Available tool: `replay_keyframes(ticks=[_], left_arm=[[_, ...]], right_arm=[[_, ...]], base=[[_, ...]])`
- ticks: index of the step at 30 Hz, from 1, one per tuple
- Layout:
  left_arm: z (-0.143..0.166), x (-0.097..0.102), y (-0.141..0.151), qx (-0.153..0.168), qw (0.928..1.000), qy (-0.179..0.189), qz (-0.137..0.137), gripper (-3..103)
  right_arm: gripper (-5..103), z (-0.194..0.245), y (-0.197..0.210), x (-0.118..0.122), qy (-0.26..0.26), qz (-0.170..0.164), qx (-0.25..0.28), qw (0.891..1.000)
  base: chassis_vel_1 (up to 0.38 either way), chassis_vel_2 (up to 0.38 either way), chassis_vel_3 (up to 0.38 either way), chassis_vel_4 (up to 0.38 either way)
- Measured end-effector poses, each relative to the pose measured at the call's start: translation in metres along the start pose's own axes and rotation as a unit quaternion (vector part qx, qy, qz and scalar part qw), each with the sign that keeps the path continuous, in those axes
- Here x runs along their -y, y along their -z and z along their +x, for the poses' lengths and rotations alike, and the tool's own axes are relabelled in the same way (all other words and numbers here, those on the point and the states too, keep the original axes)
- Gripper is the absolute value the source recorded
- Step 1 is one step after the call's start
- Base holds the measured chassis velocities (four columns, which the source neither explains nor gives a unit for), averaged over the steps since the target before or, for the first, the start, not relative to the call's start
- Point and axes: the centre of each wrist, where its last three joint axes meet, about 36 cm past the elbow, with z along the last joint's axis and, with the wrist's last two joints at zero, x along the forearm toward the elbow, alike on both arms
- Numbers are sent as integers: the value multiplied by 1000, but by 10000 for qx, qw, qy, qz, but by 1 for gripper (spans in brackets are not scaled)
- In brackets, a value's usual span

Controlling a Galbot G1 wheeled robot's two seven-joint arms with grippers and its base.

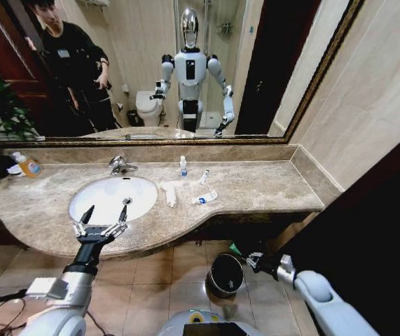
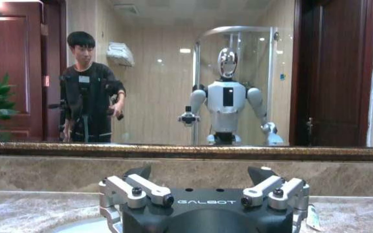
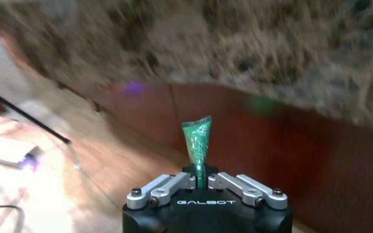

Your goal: Pick up the trash from the sink and place it in the trash bin.

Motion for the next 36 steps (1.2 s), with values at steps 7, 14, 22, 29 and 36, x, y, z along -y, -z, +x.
replay_keyframes(ticks=[7, 14, 22, 29, 36], left_arm=[[0, 0, 0, -1, 10000, 0, 1, 100], [0, 0, 0, 0, 10000, 0, 1, 100], [0, 0, 0, 0, 10000, 0, 1, 100], [0, 0, 0, 0, 10000, 0, 0, 100], [0, 0, 0, 0, 10000, 0, 1, 100]], right_arm=[[5, -32, -38, -14, -560, 51, -231, 9982], [2, -53, -43, -33, -534, -3, -217, 9983], [21, -64, -49, -46, -536, 8, -242, 9983], [54, -61, -52, -46, -556, 1, -249, 9981], [76, -56, -47, -41, -532, 73, -221, 9983]], base=[[0, 0, 0, 0], [0, 0, 0, 0], [0, 0, 0, 0], [0, 0, 0, 0], [0, 0, 0, 0]])
